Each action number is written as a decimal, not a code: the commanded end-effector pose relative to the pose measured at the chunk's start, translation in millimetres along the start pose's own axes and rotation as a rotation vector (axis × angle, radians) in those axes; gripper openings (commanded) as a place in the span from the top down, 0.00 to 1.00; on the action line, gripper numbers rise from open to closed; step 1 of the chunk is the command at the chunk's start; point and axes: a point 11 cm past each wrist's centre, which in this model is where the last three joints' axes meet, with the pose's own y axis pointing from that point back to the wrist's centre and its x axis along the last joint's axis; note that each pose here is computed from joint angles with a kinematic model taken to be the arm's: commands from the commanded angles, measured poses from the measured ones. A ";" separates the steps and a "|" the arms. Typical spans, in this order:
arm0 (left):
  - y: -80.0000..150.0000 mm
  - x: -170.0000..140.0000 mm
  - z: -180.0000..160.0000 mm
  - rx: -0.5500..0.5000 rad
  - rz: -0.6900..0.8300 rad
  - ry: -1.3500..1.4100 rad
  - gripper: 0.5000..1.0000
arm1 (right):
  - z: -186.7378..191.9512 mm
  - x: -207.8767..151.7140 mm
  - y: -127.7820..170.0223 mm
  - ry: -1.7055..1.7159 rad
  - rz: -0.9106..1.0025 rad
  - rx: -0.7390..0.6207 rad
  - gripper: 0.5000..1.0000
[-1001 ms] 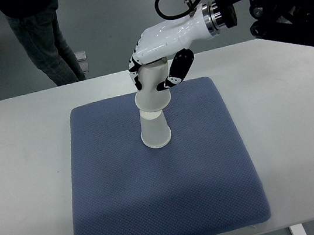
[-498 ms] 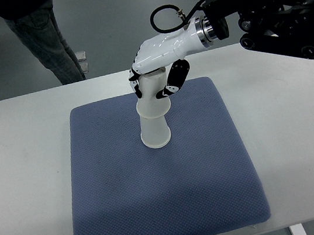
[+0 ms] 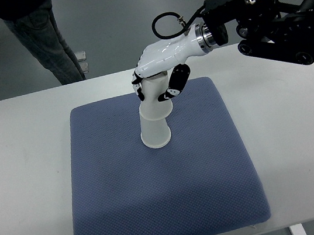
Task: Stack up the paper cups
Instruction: 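Lower the held cup onto the upside-down cup and release it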
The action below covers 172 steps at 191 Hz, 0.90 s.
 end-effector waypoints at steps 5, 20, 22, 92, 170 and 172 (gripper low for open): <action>0.0 0.4 0.1 0.000 0.001 0.002 0.00 | -1.2 0.9 -2.0 0.001 0.001 0.004 0.88; 0.0 0.4 0.0 0.000 0.001 0.000 0.00 | -5.0 0.3 -6.8 0.001 -0.003 0.016 0.88; 0.0 -0.2 0.0 0.000 0.000 0.000 0.00 | -5.5 0.1 -7.4 0.001 -0.002 0.017 0.88; 0.0 0.4 0.1 0.000 0.001 0.002 0.00 | -10.2 -11.5 -23.0 -0.008 -0.003 0.036 0.88; 0.0 -0.2 0.0 0.000 0.000 0.000 0.00 | -11.0 -18.4 -28.3 -0.022 0.007 0.042 0.66; 0.0 -0.2 0.0 0.000 -0.001 0.000 0.00 | -11.5 -19.0 -29.0 -0.024 0.006 0.044 0.64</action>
